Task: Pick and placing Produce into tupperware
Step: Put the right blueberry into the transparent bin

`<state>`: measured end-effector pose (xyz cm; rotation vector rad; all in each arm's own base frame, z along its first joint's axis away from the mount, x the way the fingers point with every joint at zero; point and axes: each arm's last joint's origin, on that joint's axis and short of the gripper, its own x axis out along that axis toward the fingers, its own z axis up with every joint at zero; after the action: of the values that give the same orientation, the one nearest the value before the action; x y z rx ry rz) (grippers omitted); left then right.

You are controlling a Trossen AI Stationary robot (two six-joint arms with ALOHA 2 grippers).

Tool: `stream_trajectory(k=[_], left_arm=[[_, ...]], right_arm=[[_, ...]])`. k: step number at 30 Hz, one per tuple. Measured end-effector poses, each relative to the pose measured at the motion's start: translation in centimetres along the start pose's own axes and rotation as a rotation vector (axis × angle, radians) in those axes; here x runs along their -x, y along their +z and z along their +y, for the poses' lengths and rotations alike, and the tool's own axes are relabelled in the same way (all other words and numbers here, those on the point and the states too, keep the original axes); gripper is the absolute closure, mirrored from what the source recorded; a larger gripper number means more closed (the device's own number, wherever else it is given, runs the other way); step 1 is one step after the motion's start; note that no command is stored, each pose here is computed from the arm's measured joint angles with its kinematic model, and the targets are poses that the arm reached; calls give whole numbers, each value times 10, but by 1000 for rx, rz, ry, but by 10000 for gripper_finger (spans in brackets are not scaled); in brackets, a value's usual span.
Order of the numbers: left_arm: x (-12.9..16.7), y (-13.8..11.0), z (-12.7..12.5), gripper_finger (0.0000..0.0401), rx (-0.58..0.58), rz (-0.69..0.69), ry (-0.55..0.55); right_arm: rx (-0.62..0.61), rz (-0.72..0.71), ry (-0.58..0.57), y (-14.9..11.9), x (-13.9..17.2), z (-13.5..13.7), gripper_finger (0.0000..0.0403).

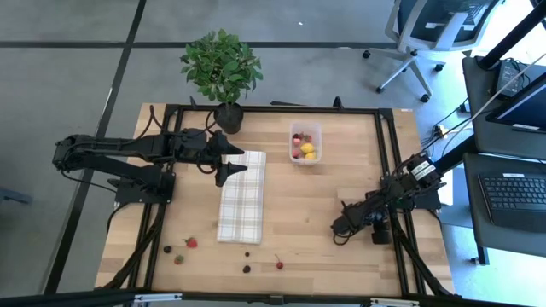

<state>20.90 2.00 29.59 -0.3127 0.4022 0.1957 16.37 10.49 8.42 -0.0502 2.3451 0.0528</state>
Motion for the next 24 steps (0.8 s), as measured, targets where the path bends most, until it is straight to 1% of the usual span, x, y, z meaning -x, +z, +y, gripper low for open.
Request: stream_trajectory(k=[17,20,24], left_arm=[[0,0,0,117,5,0,0],[0,0,0,117,5,0,0],[0,0,0,117,6,0,0]], right_arm=[[24,-14,-14,1,1,-1,250],[26,-15,-16,1,1,-1,263],[28,-17,-23,1,1,-1,295]])
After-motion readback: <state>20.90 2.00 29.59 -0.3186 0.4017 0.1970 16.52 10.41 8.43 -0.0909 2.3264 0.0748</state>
